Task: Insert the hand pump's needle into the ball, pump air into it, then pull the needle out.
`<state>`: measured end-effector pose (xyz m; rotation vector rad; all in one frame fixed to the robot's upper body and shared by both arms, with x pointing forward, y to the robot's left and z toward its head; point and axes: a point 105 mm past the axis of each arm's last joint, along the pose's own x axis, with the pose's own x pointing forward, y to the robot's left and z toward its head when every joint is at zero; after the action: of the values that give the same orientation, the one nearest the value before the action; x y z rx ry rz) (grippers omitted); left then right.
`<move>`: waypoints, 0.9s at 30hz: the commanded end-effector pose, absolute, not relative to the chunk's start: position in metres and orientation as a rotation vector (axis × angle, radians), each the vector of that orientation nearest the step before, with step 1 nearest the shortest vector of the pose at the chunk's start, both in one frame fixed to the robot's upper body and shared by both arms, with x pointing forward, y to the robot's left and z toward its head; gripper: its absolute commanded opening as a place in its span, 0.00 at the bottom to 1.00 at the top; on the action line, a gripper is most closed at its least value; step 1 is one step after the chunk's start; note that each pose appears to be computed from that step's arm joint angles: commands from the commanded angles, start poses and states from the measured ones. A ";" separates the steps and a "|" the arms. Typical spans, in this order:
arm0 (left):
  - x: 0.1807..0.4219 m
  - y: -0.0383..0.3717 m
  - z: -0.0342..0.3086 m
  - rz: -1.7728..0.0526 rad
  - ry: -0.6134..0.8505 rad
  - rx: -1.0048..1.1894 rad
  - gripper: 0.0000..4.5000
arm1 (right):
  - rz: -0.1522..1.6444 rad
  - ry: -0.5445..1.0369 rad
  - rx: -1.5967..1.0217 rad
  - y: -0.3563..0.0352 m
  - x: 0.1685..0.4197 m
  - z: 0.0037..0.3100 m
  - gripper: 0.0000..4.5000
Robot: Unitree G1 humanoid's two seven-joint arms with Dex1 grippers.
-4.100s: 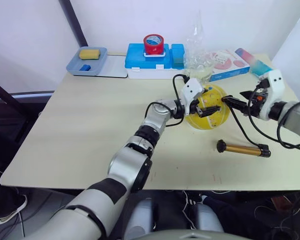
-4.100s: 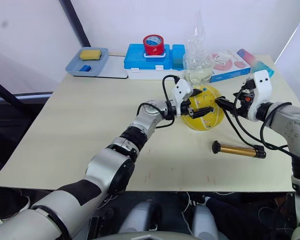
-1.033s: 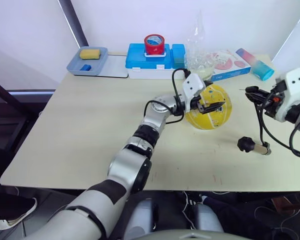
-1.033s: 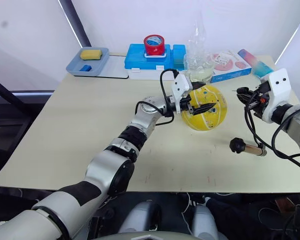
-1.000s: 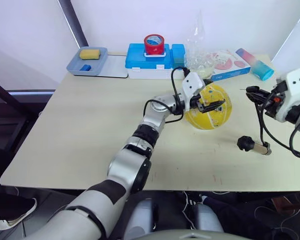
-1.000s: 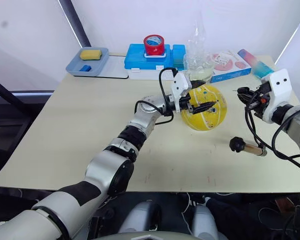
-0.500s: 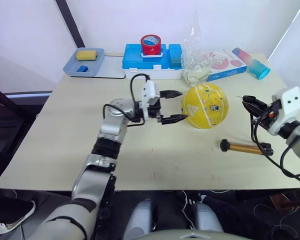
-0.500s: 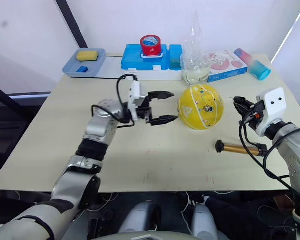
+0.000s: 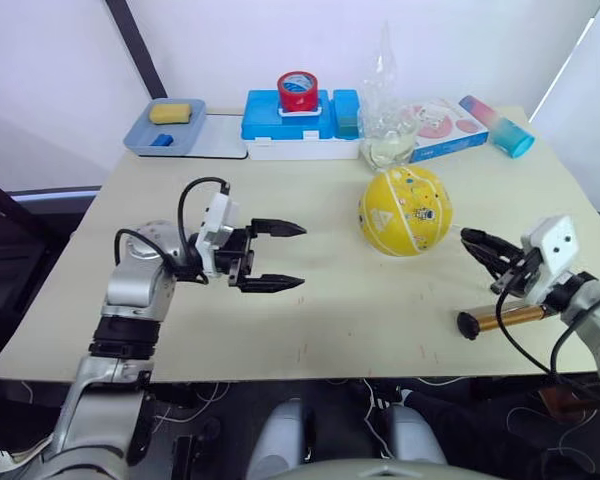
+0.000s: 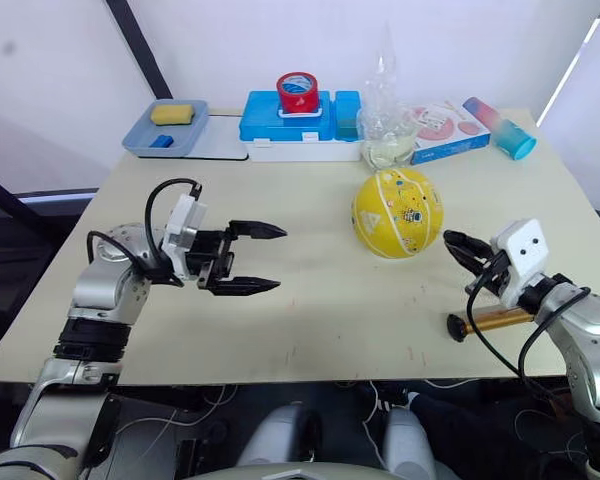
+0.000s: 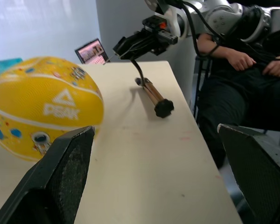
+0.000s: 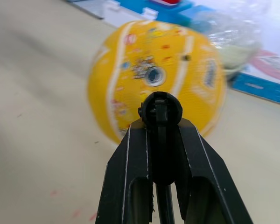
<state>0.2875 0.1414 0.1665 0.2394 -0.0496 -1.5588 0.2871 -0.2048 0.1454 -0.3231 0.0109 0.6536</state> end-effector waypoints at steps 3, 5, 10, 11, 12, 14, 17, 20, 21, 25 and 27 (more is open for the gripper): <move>0.276 0.141 0.178 -1.601 -0.118 0.240 1.00 | 0.726 -0.008 -0.462 -0.193 0.287 0.135 0.01; 0.273 0.140 0.178 -1.610 -0.121 0.234 1.00 | 0.748 0.015 -0.509 -0.190 0.288 0.125 0.01; 0.269 0.138 0.174 -1.618 -0.116 0.244 1.00 | 0.776 0.056 -0.593 -0.188 0.293 0.109 0.01; 0.269 0.138 0.175 -1.612 -0.118 0.237 1.00 | 0.785 0.049 -0.599 -0.188 0.293 0.109 0.01; 0.269 0.138 0.175 -1.609 -0.119 0.232 1.00 | 0.779 0.048 -0.596 -0.189 0.293 0.109 0.01; 0.269 0.138 0.174 -1.607 -0.117 0.233 1.00 | 0.773 0.055 -0.594 -0.191 0.293 0.110 0.12; 0.268 0.138 0.172 -1.605 -0.115 0.236 1.00 | 0.775 0.057 -0.592 -0.194 0.291 0.114 0.44; 0.268 0.138 0.171 -1.597 -0.114 0.229 1.00 | 0.756 0.046 -0.584 -0.199 0.288 0.120 0.77; 0.268 0.138 0.171 -1.594 -0.115 0.227 1.00 | 0.753 0.047 -0.575 -0.201 0.286 0.122 0.88; 0.269 0.141 0.168 -1.556 -0.113 0.201 1.00 | 0.698 0.020 -0.472 -0.213 0.271 0.135 0.99; 0.269 0.143 0.164 -1.536 -0.108 0.196 1.00 | 0.659 0.010 -0.415 -0.221 0.264 0.139 0.99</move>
<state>0.2711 0.1404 0.1555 0.1780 -0.0577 -1.5534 0.2666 -0.2158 0.1184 -0.4358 0.0781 0.6947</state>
